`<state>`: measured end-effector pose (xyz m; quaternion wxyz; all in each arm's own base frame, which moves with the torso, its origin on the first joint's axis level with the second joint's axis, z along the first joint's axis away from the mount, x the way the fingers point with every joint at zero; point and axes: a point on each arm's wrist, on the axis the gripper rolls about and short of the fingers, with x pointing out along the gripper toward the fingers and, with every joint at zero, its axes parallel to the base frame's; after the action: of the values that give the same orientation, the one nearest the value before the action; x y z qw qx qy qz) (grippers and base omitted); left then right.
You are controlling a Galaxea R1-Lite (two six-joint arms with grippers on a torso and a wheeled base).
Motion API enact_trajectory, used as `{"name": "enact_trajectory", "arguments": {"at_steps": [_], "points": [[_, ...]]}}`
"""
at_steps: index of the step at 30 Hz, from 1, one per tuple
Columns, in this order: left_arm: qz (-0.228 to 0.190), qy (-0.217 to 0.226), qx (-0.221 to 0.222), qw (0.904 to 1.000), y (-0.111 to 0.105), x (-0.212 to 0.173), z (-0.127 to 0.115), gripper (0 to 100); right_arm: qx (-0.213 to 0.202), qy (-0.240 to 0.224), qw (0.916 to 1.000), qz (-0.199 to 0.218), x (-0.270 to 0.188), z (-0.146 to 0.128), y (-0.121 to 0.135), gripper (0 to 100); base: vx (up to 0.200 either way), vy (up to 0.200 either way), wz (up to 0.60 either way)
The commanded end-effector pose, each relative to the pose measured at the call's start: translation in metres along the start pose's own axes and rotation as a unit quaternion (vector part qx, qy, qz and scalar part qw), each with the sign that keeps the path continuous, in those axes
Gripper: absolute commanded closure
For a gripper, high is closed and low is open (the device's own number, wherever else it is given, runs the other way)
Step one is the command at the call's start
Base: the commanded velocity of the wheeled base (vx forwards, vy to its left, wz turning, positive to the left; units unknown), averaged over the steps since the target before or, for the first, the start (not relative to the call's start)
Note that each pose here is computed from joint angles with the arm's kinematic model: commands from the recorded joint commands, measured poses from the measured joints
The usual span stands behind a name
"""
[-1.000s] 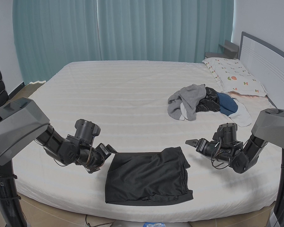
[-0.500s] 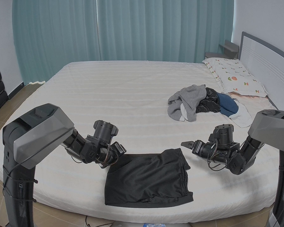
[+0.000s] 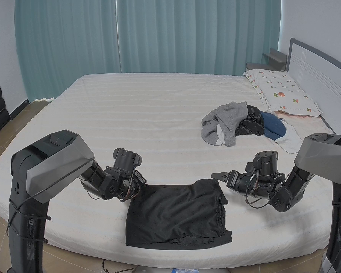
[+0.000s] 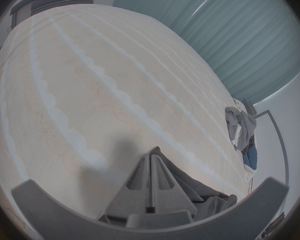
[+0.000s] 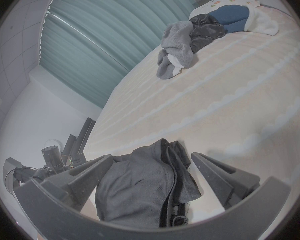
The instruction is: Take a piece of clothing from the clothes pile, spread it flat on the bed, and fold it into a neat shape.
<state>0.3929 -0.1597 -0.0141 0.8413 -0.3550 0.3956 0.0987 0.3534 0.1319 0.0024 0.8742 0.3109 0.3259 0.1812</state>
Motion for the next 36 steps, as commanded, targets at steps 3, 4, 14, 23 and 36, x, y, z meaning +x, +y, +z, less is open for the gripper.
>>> {"name": "enact_trajectory", "arguments": {"at_steps": [3, 4, 14, 23, 36], "points": [[0.004, -0.004, -0.009, 0.9999, 0.005, -0.011, 0.006, 100, -0.005, 0.015, 0.9998, 0.008, 0.009, -0.013, -0.002, 0, 0.0, 0.0, 0.0], [0.003, -0.003, -0.009, 1.0, 0.005, -0.012, 0.005, 100, -0.007, 0.014, 0.9998, 0.013, 0.011, -0.015, -0.002, 0, 0.0, 0.0, 0.0], [0.01, 0.0, -0.009, 0.9999, 0.009, -0.012, 0.004, 100, -0.012, 0.013, 0.9996, 0.021, 0.024, -0.021, -0.004, 100, 0.0, 0.0, 0.0], [0.017, 0.0, -0.012, 0.9998, 0.014, -0.011, 0.006, 100, -0.008, 0.006, 0.9999, 0.009, 0.02, -0.017, -0.011, 100, 0.0, 0.0, 0.0], [0.023, 0.0, -0.015, 0.9996, 0.018, -0.008, 0.007, 100, 0.007, -0.005, 0.9999, -0.014, 0.012, -0.007, -0.029, 100, 0.0, 0.0, 0.0]]}}
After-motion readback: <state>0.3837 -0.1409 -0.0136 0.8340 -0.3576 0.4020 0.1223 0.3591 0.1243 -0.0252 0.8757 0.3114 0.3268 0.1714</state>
